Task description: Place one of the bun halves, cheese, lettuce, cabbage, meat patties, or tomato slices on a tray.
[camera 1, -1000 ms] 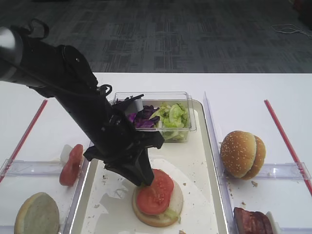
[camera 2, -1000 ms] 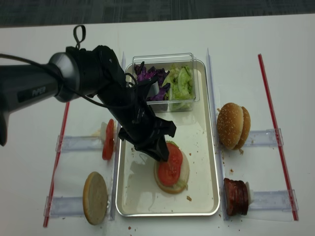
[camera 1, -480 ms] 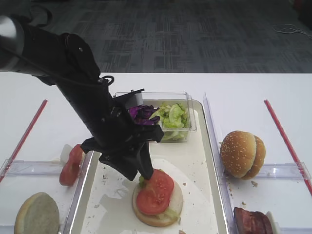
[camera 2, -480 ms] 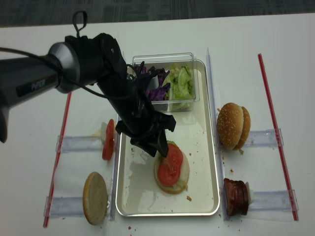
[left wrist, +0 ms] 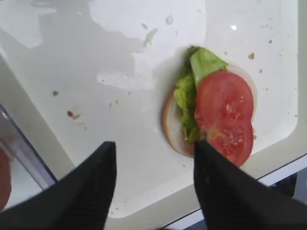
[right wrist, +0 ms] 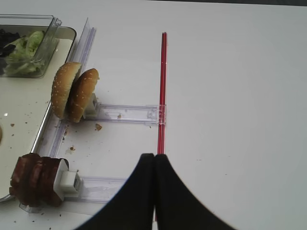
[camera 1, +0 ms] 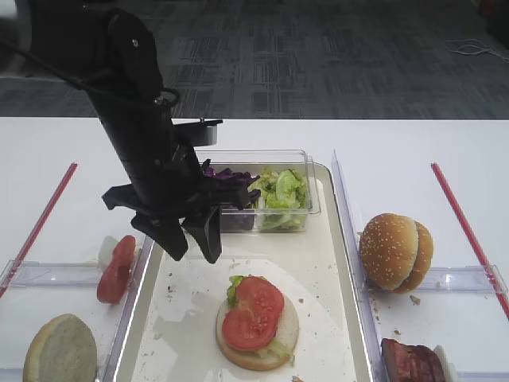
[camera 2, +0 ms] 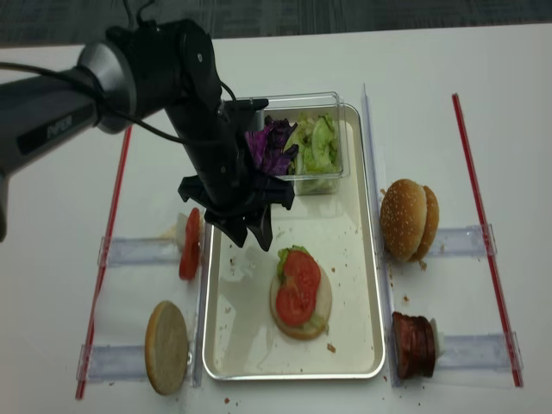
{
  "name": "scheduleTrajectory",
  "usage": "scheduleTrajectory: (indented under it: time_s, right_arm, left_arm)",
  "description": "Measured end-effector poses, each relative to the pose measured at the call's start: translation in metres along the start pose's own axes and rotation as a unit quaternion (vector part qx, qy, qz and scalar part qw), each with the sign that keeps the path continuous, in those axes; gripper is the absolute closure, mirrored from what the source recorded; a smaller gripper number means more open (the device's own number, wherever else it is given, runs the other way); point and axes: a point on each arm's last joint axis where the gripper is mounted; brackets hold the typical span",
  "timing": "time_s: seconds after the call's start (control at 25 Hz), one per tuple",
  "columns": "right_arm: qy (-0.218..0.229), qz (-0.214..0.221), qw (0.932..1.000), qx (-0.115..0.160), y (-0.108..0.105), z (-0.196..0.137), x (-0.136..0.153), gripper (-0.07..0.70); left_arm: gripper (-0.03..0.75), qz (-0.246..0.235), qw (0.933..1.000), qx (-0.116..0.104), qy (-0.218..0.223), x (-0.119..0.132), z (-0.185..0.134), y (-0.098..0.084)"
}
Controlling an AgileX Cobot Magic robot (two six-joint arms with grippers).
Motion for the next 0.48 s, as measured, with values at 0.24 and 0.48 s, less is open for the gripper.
scheduleTrajectory:
  time_s: [0.24, 0.48]
  right_arm:
    - [0.000, 0.000, 1.0000, 0.000, 0.000, 0.000, 0.000, 0.568]
    - [0.000, 0.000, 1.0000, 0.001, 0.000, 0.000, 0.000, 0.568]
  left_arm:
    - [0.336, 0.028, 0.9993, 0.001, -0.024, -0.025, 0.000, -0.002]
    - [0.333, 0.084, 0.9950, -0.004, -0.054, -0.041, 0.007, 0.002]
Point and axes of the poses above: a point on each arm's last joint axis where the gripper is mounted, x pointing out along that axis toward the gripper, y along the wrist's bending axis when the last joint is at zero, z = x × y, and after that the axes turned 6 degrees about -x, right-handed
